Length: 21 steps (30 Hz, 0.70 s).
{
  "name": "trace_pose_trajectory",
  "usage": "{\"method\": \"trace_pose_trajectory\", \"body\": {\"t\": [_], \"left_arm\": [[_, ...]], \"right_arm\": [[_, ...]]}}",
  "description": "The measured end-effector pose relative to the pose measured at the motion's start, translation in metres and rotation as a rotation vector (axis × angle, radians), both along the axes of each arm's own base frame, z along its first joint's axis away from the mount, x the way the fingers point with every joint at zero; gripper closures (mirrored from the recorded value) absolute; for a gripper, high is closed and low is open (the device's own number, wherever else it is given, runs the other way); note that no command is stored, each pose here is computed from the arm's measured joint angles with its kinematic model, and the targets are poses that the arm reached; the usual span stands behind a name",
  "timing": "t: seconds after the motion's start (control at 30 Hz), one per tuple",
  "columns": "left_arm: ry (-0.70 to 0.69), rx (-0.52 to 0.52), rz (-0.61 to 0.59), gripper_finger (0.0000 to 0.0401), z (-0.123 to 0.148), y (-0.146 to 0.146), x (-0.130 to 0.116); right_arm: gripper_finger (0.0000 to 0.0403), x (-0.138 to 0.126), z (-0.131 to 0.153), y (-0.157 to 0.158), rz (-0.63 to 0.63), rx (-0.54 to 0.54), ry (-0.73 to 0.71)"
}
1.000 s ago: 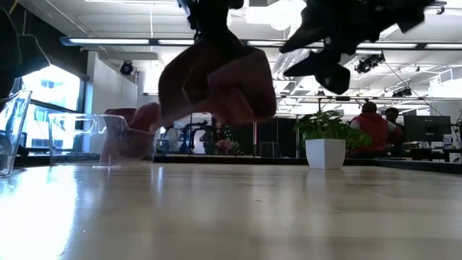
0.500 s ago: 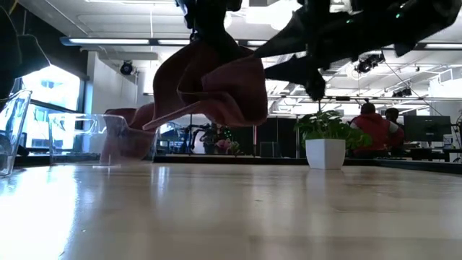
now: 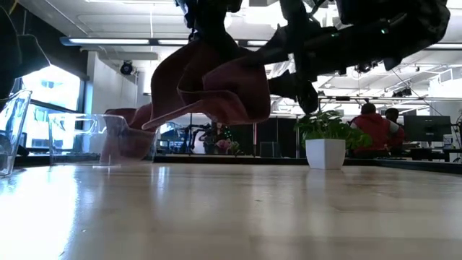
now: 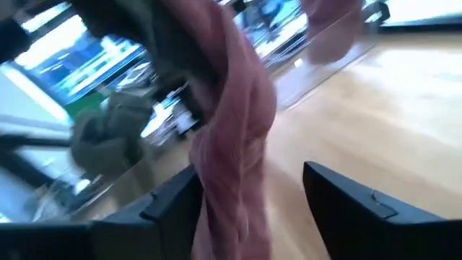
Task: Pick & Place hat
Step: Put the red cap into the top transparent bin
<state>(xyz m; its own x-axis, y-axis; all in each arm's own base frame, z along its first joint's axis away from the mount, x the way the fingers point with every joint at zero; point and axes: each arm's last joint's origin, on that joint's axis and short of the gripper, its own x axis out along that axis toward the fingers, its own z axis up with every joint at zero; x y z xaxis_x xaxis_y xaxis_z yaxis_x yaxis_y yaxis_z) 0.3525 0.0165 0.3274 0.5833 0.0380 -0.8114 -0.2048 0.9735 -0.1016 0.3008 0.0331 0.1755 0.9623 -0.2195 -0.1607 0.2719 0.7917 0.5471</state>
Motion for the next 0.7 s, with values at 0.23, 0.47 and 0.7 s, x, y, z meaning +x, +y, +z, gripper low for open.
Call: {"method": "trace_pose_trajectory", "body": {"t": [0.23,0.47,0.7], "left_arm": [[-0.005,-0.083,0.055,0.0401,0.0,-0.001,0.0],[0.0,-0.124,0.111,0.0401,-0.001,-0.009,0.0],[0.019,0.084,0.176,0.0345,-0.002,-0.001,-0.002]], "right_arm": [[0.0308,0.018,0.012,-0.001,-0.133,-0.124,0.234],[0.0369,0.027,0.041,-0.006,-0.383,-0.174,0.49],[0.0389,0.024,0.041,-0.007,-0.385,-0.059,0.555]]}}
